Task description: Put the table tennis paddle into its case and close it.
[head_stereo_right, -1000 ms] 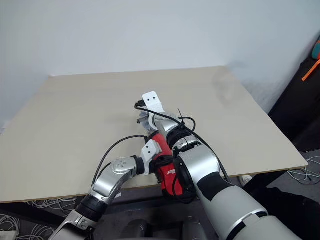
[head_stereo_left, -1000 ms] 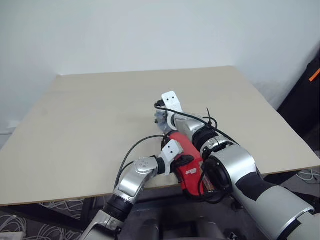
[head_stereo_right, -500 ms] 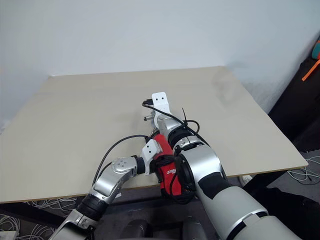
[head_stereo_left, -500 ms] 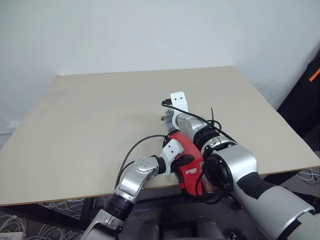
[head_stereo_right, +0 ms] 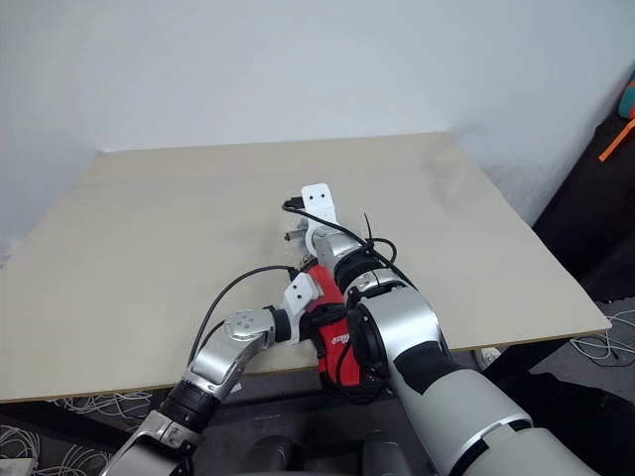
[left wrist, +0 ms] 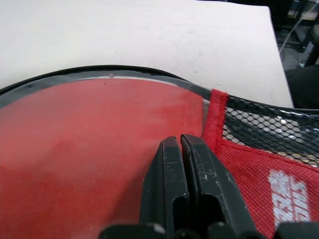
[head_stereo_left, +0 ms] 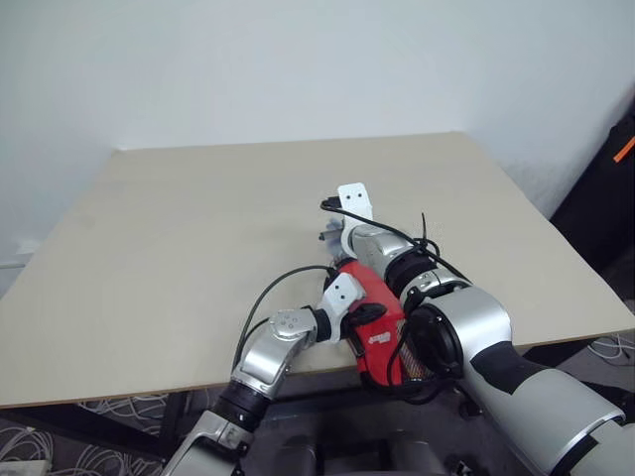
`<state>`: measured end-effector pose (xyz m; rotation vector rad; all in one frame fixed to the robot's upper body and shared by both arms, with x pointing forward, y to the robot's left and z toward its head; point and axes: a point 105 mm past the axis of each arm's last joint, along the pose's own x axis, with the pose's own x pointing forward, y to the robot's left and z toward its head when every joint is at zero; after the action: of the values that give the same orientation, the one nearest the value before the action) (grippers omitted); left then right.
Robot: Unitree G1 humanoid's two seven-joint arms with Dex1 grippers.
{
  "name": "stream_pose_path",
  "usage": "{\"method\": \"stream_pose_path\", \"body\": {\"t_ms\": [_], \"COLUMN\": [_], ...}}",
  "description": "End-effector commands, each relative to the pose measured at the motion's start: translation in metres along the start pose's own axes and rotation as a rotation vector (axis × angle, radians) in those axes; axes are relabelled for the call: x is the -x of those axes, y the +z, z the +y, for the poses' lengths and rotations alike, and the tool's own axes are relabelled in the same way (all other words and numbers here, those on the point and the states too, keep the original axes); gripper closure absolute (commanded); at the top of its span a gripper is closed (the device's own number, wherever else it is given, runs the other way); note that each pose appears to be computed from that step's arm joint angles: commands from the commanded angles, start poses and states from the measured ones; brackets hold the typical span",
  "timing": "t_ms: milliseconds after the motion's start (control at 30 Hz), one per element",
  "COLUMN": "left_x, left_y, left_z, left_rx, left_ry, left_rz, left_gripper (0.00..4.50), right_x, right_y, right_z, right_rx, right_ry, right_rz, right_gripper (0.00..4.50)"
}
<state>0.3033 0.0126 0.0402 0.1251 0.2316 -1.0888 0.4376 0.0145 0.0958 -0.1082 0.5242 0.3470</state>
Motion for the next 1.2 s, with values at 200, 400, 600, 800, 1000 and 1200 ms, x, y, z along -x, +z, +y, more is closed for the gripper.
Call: {"method": "stream_pose_path", "body": {"t_ms": [200, 400, 600, 800, 1000, 1200], "left_x": [0.003, 0.004, 0.000, -0.001, -0.002, -0.001], "left_y": [0.007, 0.005, -0.010, -0.014, -0.015, -0.017], "left_z": [0.035, 0.040, 0.031, 0.024, 0.023, 0.021], "left_rx": [-0.059, -0.056, -0.054, -0.049, -0.046, -0.041], "left_ry": [0.168, 0.202, 0.159, 0.128, 0.124, 0.118], "left_rz": [-0.004, 0.000, 0.063, 0.079, 0.083, 0.090], "left_gripper": [4.50, 4.50, 4.50, 4.50, 4.50, 4.50], "right_x": [0.005, 0.006, 0.006, 0.004, 0.002, 0.002], "right_y": [0.013, 0.008, 0.012, 0.015, 0.017, 0.011], "right_z": [0.035, 0.041, 0.037, 0.016, -0.015, -0.038], "right_rx": [0.081, 0.100, 0.091, 0.057, -0.013, -0.093], "right_ry": [0.177, 0.215, 0.202, 0.114, -0.029, -0.138], "right_rz": [-0.022, -0.004, -0.018, -0.048, -0.088, -0.088], "right_gripper": [4.46, 4.46, 4.46, 4.46, 4.46, 4.46]}}
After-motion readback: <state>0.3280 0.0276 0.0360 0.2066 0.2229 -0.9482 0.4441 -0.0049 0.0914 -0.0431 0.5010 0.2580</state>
